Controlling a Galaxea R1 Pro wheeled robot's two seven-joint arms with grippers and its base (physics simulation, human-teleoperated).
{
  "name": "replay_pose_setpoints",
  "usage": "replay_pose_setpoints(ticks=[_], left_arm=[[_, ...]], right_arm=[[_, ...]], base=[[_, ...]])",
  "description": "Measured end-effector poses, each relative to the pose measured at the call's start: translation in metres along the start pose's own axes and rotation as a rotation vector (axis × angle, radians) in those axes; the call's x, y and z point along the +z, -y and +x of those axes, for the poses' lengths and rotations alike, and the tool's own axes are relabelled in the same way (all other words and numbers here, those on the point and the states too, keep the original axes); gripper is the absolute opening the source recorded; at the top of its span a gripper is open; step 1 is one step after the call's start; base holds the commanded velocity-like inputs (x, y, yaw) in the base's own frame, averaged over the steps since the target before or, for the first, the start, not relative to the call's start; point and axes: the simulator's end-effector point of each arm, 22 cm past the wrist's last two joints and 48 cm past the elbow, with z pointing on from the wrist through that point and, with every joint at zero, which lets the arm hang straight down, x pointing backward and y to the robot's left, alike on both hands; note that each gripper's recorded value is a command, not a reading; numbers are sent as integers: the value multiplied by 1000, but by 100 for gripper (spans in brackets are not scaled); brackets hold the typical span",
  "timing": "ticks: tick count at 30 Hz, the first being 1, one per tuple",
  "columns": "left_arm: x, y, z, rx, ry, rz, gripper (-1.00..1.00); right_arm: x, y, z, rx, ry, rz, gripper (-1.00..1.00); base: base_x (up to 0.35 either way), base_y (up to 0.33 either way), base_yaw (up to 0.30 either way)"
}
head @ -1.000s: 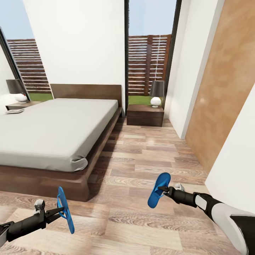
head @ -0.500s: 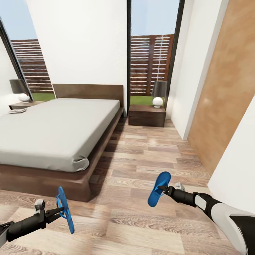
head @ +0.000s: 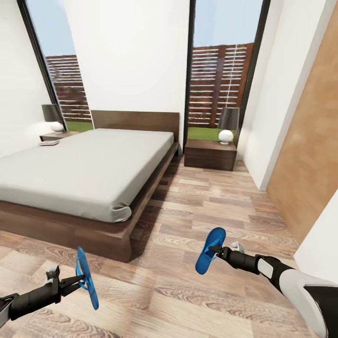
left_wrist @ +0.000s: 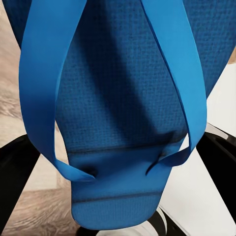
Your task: In the bedroom, move the book from the bed onto either nightstand, and place the two sandals side by side next to the bed.
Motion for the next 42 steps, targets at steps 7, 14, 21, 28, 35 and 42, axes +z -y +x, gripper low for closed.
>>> replay_pose_setpoints(ticks=[7, 14, 21, 28, 35, 42], left_arm=[[0, 0, 0, 0, 0, -2, -100], [0, 0, 0, 0, 0, -2, -100], [-1, 0, 0, 0, 0, -3, -100], [-1, -1, 0, -1, 0, -3, -100], [-1, -1, 0, -1, 0, -3, -100], [-1, -1, 0, -2, 0, -3, -100]], right_arm=[[0, 0, 0, -1, 0, 0, -100], [0, 0, 0, -3, -1, -1, -100], [1, -1, 0, -2, -1, -2, -100], [1, -1, 0, -2, 0, -3, -100], [1, 0, 0, -3, 0, 1, -100], [1, 0, 0, -3, 1, 2, -100]], base=[[0, -170, 216], [0, -170, 193], [0, -73, 116], [0, -8, 18], [0, -1, 131], [0, 0, 163]])
